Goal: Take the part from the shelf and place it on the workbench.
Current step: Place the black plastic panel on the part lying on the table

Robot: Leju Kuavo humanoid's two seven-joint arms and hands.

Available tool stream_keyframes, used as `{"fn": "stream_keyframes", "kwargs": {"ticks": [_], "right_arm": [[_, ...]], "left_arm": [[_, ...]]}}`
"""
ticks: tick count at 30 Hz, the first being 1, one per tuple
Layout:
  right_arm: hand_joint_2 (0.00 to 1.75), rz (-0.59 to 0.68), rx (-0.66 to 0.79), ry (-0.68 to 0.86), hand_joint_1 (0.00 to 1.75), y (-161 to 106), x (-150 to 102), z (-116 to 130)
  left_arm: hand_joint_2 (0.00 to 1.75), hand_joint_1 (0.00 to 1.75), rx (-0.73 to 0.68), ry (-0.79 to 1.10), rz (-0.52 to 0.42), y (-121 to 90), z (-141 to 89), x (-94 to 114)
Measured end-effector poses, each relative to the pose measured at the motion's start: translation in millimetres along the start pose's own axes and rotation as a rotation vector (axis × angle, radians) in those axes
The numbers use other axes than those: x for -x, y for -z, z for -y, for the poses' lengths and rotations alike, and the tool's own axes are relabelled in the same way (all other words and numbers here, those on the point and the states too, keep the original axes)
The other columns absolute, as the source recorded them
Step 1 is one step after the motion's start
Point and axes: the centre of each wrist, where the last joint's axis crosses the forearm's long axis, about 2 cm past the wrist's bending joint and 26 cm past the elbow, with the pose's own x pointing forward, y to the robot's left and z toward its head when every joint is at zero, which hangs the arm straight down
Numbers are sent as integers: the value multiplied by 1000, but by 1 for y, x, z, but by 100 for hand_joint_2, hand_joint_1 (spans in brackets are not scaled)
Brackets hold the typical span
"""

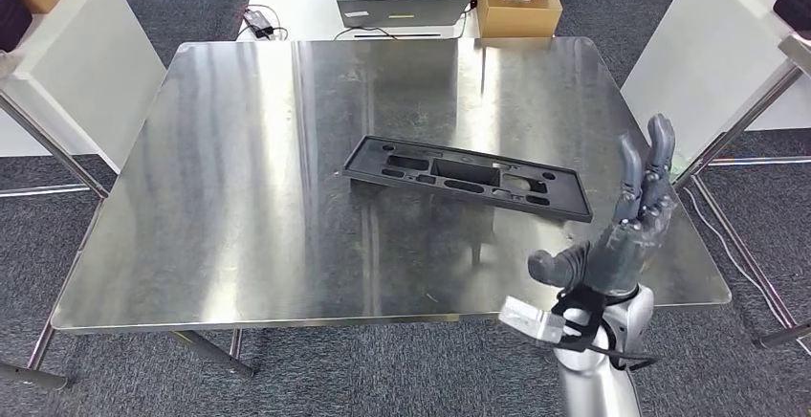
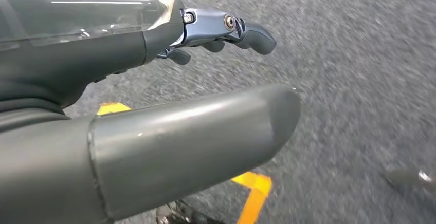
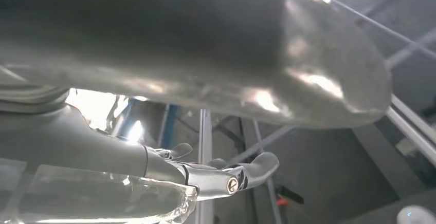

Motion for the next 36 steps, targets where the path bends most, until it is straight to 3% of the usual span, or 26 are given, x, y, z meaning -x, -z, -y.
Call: {"fn": "stream_keyframes", "kwargs": {"ticks": [5,10,27,36], "right_arm": [[0,-161,49,170,0,-21,-24,5],[0,-299,47,250,0,-43,-33,9],[0,-420,-122,175,0,-97,-54,38],[0,-468,-135,107,0,-106,-61,58]], "left_arm": [[0,0,-72,3,-114,-2,-2,5],[0,0,-105,-19,-154,-4,-1,7],[0,0,-163,-93,-204,-7,-3,12],[0,0,-157,-79,-199,-5,-5,10]]}}
